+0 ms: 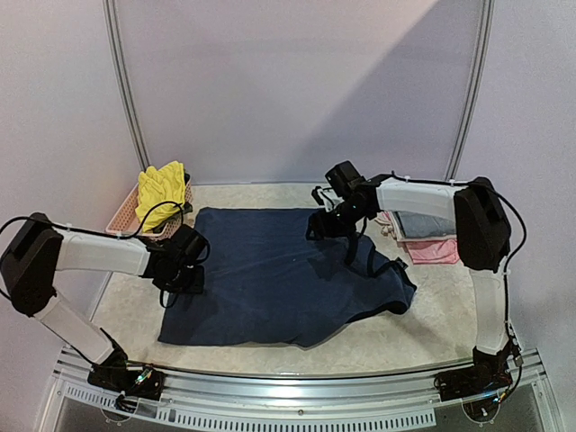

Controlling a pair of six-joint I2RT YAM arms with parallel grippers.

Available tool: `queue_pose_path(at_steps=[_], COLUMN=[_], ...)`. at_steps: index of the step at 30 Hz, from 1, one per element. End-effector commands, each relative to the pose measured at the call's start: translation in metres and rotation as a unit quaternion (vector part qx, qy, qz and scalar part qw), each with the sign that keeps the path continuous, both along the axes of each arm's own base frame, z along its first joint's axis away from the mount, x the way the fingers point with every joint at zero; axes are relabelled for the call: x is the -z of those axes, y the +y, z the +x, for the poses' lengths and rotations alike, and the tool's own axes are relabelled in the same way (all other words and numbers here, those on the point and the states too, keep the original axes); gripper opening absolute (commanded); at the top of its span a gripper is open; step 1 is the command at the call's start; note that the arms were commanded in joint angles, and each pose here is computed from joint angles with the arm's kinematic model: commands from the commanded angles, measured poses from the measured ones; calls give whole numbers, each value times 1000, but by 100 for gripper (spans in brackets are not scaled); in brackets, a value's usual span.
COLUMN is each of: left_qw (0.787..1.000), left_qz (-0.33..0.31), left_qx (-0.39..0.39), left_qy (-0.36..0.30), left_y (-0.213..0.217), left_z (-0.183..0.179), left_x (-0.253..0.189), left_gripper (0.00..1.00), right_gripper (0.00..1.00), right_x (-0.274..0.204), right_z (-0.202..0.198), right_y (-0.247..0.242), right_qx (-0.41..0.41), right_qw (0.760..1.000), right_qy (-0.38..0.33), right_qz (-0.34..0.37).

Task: Fold and stack the mixed laundry pile
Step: Smooth out the flattened tank top at the center of the board.

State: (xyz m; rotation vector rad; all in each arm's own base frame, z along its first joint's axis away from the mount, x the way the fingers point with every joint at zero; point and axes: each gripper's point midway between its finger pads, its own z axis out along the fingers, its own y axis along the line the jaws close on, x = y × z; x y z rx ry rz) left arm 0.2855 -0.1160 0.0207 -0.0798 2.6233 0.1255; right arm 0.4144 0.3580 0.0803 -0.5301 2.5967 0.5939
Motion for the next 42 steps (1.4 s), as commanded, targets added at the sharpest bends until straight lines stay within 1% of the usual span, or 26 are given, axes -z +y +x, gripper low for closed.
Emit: queue_pose_path(at_steps=[1, 3, 6, 7, 9, 14, 16, 20, 22, 24, 26, 29, 30, 31, 33, 36, 42], left_qw=[1000, 999, 999, 999, 999, 996, 996, 994, 994, 994, 994, 995, 994, 994, 993, 994, 994], left_qz=[12, 9, 4, 1, -2, 3, 7, -4, -4, -2, 2, 3, 0, 0, 1, 1, 4], left_qx=[-9, -7, 0, 4, 13, 47, 47, 55, 61, 62, 61, 58, 60, 60, 56, 54, 52], left_qy=[-19, -30, -40, -45, -52, -71, -81, -90, -90, -88, -86, -87, -90, -93, -99, -100, -101], left_y=[11, 13, 14, 14, 13, 12, 14, 12, 11, 12, 15, 18, 17, 18, 19, 20, 21], left_z=[-12, -14, -17, -18, -21, -30, -34, -43, -48, -53, -57, -62, -62, -62, -62, -62, -62], left_x=[-19, -29, -41, -45, -52, -67, -70, -73, -72, -70, -67, -65, -66, -67, -69, -68, -68], left_gripper=[50, 50, 51, 51, 51, 51, 52, 54, 56, 61, 68, 77, 84, 88, 90, 90, 91], right_gripper=[71, 74, 73, 73, 72, 66, 64, 56, 54, 52, 51, 49, 48, 47, 45, 42, 33], right_x=[-33, -37, -43, -41, -41, -28, -18, 2, 6, 10, 13, 21, 22, 25, 29, 35, 36], right_z=[-24, -39, -57, -58, -62, -69, -71, -68, -66, -65, -63, -60, -60, -59, -57, -54, -47], right_y=[-43, -58, -79, -89, -98, -102, -101, -97, -94, -90, -88, -87, -87, -87, -86, -87, -85], right_qx=[-6, -15, -24, -18, -16, -34, -41, -43, -43, -43, -42, -39, -38, -37, -35, -31, -22], right_qw=[997, 995, 992, 989, 987, 985, 985, 985, 986, 987, 987, 987, 987, 987, 987, 986, 986], right_qy=[-44, -49, -61, -70, -78, -72, -63, -45, -42, -38, -34, -30, -29, -28, -27, -26, -33], right_qz=[-69, -85, -106, -126, -138, -151, -153, -158, -155, -151, -150, -153, -153, -154, -156, -165, -164])
